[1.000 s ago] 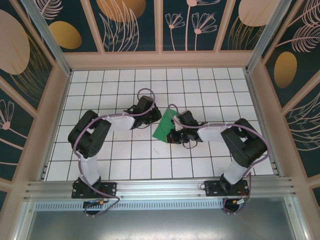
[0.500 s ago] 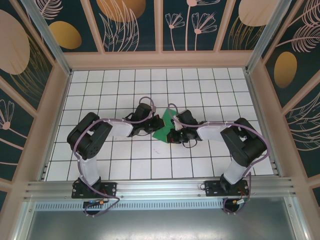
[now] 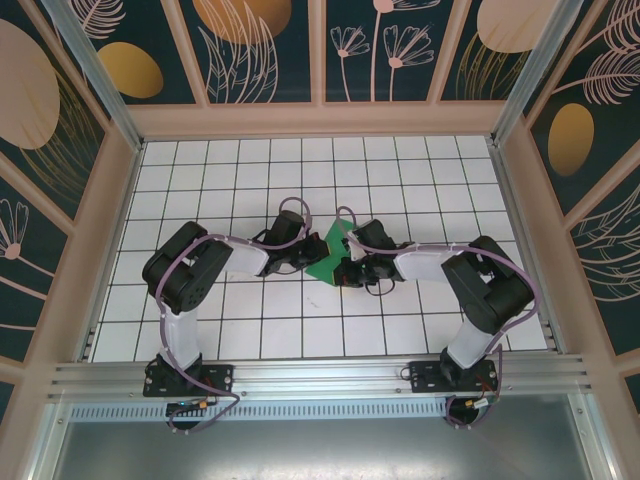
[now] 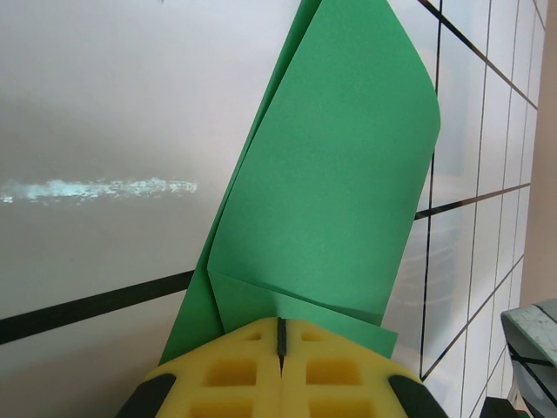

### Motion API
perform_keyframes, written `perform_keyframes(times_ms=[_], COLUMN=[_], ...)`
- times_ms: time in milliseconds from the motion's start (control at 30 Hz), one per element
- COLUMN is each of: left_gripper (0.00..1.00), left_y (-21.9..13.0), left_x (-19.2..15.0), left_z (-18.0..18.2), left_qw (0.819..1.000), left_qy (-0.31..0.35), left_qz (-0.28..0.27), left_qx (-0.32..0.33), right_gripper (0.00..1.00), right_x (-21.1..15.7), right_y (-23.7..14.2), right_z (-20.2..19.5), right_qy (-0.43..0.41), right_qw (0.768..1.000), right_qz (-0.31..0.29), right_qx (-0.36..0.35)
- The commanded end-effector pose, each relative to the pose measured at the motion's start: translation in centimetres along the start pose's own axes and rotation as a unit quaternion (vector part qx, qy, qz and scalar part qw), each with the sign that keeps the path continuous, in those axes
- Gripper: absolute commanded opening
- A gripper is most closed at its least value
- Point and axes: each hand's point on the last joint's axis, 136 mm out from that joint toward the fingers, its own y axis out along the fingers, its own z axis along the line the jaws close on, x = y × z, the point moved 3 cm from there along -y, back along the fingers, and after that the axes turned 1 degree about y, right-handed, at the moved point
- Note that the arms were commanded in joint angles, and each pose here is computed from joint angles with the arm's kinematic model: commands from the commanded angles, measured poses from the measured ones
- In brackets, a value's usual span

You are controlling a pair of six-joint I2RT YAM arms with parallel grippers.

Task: Fold a paper plane with a square sheet of paper (pick it up from the middle)
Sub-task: Fold the triangle a second time at the center of the table.

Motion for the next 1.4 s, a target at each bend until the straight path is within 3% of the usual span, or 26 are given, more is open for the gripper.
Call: perform_keyframes(times_ms=[0,233,500,1033,1133,1367], left_gripper=[0.01,0.01,0.01,0.0,0.01,0.03], left_y=[0.4,0.4,0.4,0.3,0.3,0.2], left_x=[-1.3,-1.4,-1.4,-2.0,-2.1,-2.4], left_z=[3.4,3.4,3.4,5.6,5.1,3.2], left_qw=[0.999,0.999,0.999,0.996,0.997,0.999], left_qy=[-0.003,0.001,0.001,-0.014,-0.014,-0.001], left_qz=[0.007,0.011,0.01,0.001,0.004,0.018], left_qx=[0.052,0.053,0.052,0.085,0.071,0.039], right_gripper=[0.0,0.0,0.0,0.0,0.0,0.05], right_x=[0.3,1.9,2.2,-4.8,-4.2,1.7], right_y=[-1.3,-1.5,0.6,0.2,-0.2,-1.5], right_z=[1.3,1.7,0.6,-2.2,-2.0,1.3], right_qy=[0.016,0.031,0.056,0.071,0.063,0.032], right_qw=[1.0,0.999,0.998,0.994,0.996,0.999], right_qz=[0.003,-0.016,0.004,0.078,0.061,-0.004], right_qx=[0.014,0.031,0.028,0.017,0.013,0.019])
